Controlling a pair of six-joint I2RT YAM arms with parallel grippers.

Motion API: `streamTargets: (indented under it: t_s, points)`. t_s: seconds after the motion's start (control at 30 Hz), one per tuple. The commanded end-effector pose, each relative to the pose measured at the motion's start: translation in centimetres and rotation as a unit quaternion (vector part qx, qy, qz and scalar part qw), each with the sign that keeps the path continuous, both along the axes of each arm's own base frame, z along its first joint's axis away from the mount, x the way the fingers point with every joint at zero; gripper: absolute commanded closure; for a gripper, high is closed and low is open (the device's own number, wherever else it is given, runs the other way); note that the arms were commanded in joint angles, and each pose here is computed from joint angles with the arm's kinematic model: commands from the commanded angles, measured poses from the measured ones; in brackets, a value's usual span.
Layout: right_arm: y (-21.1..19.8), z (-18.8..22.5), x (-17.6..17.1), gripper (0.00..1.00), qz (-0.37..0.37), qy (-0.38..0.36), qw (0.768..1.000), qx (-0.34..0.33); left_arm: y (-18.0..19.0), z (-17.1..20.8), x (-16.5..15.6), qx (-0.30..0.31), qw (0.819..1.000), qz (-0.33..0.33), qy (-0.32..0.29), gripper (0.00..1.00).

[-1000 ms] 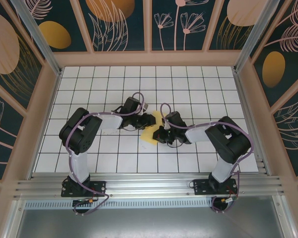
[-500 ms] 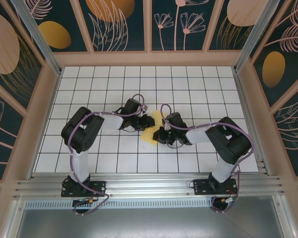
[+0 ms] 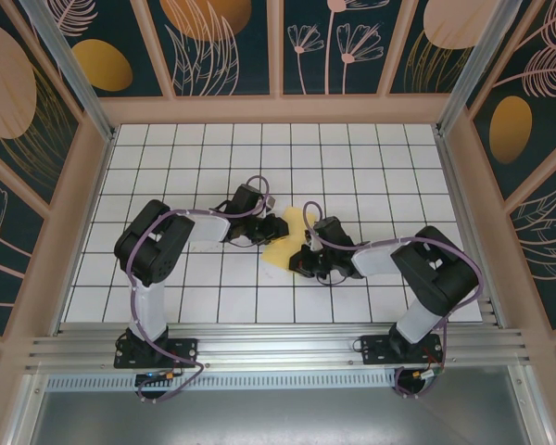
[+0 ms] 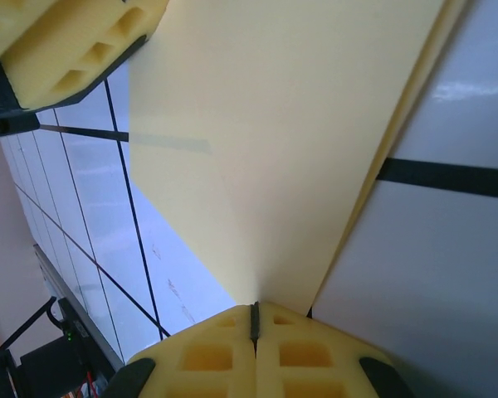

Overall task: Fold a paper plane with a square sheet of paper (pick it up from the middle)
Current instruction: Fold the triangle a second time at the center of the table.

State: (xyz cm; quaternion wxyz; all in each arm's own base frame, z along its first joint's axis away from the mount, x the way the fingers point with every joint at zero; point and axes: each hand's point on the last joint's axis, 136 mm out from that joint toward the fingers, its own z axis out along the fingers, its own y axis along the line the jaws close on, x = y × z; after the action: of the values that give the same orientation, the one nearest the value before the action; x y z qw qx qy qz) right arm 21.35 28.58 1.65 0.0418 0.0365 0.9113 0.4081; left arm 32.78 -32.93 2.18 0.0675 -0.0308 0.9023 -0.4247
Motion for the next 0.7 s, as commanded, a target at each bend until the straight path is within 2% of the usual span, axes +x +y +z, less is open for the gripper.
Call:
streamTargets:
  t_s: [0.0,0.23,0.37,0.57,0.67]
  points:
    - [-1.5,-1.5,-2.7,0.94,0.014,0.044,0.998,-0.038,2.4,-3.8,-0.1,0.059,0.998,0.025,0.016,0.73]
    - [-2.3,0.5,-1.2,0.93,-0.009,0.003,0.998,-0.058,1.9,-2.3,0.4,0.046,0.999,0.020,0.003,0.72]
    - [-3.8,1.8,1.0,0.87,-0.062,-0.031,0.995,-0.068,1.1,-0.1,0.8,0.023,1.000,0.008,-0.013,0.69]
    - [-5.2,3.1,4.4,0.67,-0.133,-0.048,0.989,-0.042,0.6,4.0,1.5,0.002,0.999,0.008,-0.048,0.62]
    - [-4.7,4.0,5.9,0.65,-0.146,-0.058,0.987,-0.018,1.2,4.7,1.7,0.015,0.998,0.017,-0.063,0.61]
